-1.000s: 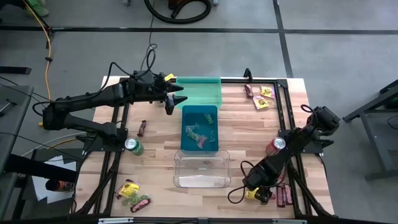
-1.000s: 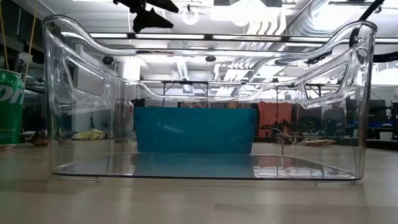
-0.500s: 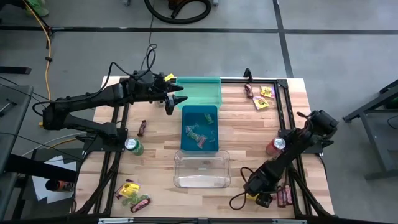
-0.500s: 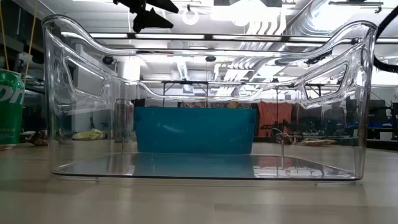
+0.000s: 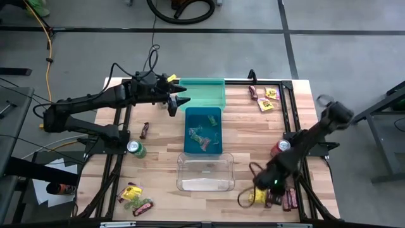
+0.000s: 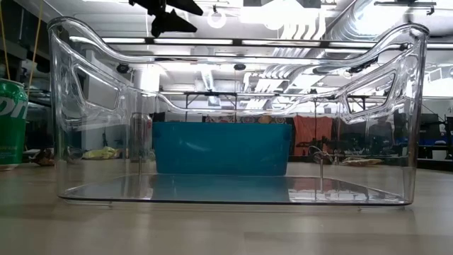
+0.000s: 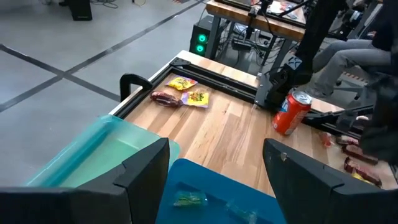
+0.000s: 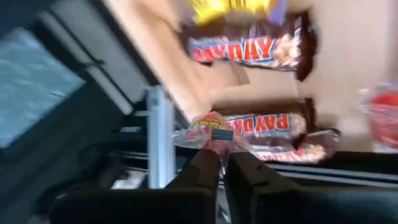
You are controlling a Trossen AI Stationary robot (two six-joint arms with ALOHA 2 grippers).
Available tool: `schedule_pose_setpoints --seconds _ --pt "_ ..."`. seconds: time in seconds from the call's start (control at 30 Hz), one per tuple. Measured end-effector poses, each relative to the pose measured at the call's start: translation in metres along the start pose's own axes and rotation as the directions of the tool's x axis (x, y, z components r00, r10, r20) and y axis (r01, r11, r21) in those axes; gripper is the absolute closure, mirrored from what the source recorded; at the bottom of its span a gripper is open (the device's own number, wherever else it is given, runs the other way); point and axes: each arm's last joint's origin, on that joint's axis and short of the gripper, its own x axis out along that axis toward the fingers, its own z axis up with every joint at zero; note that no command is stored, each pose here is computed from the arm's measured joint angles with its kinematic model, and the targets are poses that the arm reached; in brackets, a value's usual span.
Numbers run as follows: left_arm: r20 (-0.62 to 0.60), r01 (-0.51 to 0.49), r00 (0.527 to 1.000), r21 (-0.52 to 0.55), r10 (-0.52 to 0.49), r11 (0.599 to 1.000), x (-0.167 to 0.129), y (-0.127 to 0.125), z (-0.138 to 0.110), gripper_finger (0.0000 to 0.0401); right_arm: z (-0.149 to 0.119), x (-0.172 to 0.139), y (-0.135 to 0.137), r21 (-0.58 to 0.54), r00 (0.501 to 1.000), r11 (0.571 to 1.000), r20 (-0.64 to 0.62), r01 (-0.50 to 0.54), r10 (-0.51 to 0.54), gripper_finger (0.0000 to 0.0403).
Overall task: Sort candy
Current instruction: Put the orange candy into the blue bin
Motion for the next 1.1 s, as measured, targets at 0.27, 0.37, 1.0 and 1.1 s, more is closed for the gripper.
schedule_pose_setpoints --seconds 0.27,0.37,1.0,1.1 --pt "0.017 -0.019 1.000 -0.008 0.019 1.000 -0.001 0.006 0.002 0.0155 -0.011 -0.104 -0.031 -0.176 0.815 0.979 0.550 -0.099 0.181 0.0400" --pt "0.017 -0.017 1.000 -0.011 0.017 1.000 -0.001 0.006 0.003 0.0155 -0.001 -0.129 -0.045 -0.200 0.695 0.979 0.697 -0.046 0.175 0.0401" --pt "0.021 -0.013 1.000 -0.068 0.014 0.998 -0.001 0.005 0.003 0.0155 0.115 -0.207 -0.072 -0.362 0.050 0.901 0.931 0.240 0.361 0.0402" --pt "0.039 -0.009 0.999 -0.080 0.012 0.997 -0.001 0.005 0.005 0.0155 0.123 -0.204 -0.076 -0.337 0.056 0.911 0.941 0.239 0.334 0.0403"
